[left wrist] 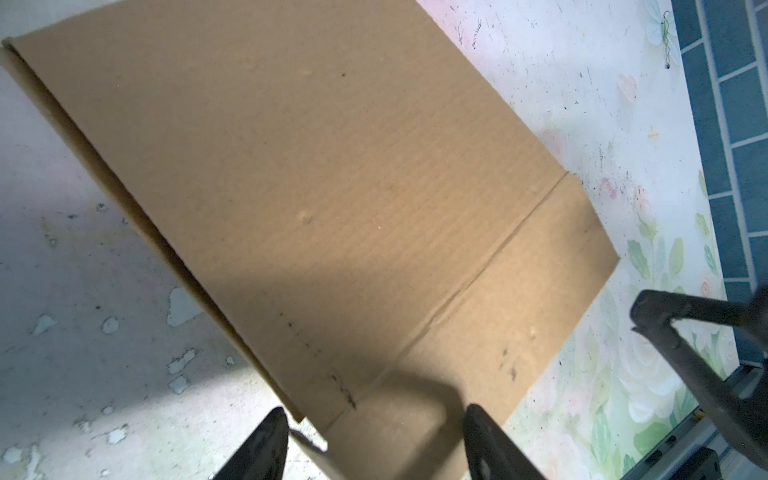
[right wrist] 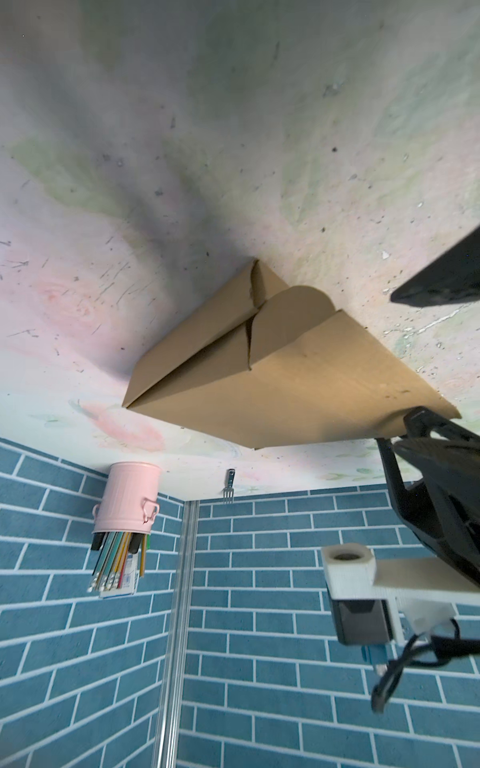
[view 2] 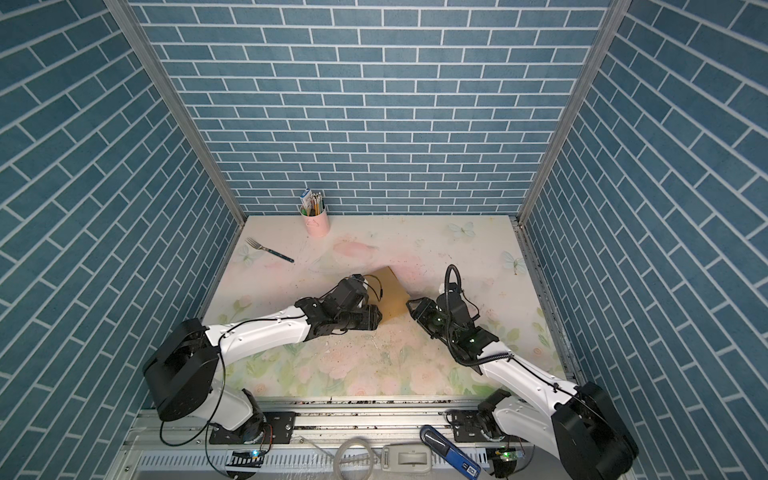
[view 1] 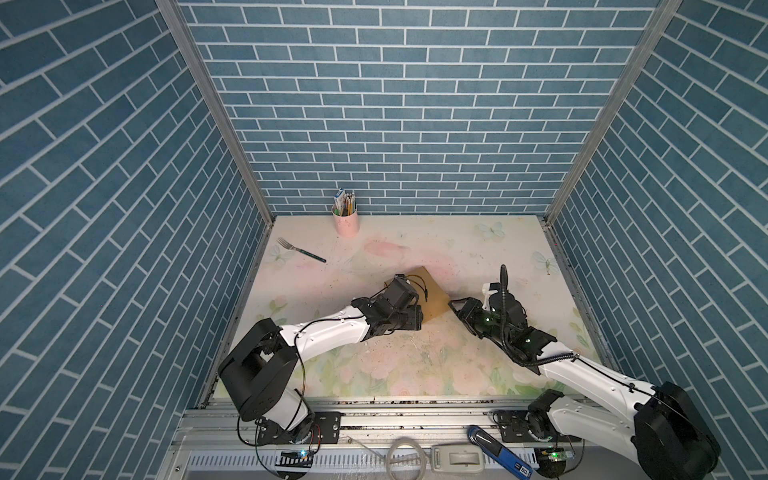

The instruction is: Fold the paper box

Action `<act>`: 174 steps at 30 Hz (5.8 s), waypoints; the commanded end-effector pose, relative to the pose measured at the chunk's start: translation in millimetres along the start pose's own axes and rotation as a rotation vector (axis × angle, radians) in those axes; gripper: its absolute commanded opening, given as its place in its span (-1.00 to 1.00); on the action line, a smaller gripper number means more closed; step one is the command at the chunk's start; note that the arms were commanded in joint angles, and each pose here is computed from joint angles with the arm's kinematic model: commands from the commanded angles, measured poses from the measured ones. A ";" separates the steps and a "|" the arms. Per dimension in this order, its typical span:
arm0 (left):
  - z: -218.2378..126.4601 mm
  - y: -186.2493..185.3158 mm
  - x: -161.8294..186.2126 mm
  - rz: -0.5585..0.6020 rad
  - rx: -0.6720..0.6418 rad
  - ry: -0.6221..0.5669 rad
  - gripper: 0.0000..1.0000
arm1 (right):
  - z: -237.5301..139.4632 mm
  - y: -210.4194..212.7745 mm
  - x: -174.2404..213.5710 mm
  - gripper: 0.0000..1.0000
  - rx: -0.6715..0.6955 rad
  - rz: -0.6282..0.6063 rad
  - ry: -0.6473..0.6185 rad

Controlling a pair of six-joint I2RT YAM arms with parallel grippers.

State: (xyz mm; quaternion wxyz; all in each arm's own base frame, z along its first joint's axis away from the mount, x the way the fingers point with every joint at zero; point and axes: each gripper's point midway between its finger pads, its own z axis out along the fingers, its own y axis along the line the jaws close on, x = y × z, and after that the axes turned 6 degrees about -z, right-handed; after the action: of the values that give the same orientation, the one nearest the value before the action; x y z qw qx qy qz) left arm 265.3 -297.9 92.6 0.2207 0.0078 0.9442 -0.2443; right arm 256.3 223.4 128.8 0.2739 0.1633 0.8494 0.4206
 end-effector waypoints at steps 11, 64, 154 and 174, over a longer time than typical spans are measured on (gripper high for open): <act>-2.6 3.4 2.0 0.008 -0.023 0.007 0.37 | 29.0 15.5 2.3 0.10 -0.055 0.033 -0.018; -24.6 20.9 -5.1 0.003 -0.077 -0.060 0.58 | -21.4 -5.0 2.3 0.05 0.210 -0.289 0.012; -16.3 35.8 -18.3 -0.046 -0.095 -0.050 0.54 | 41.2 -12.2 9.9 -0.11 0.237 -0.686 0.290; -10.8 53.4 -50.8 -0.116 -0.083 -0.075 0.53 | 43.5 15.2 -1.7 -0.04 0.176 -0.663 0.236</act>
State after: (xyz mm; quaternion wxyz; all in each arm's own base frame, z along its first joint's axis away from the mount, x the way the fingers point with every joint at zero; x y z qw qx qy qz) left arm 309.1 -238.8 98.6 0.2449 -0.0683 0.9435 -0.2127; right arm 277.6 254.0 99.6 0.2570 -0.1496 0.9239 0.2407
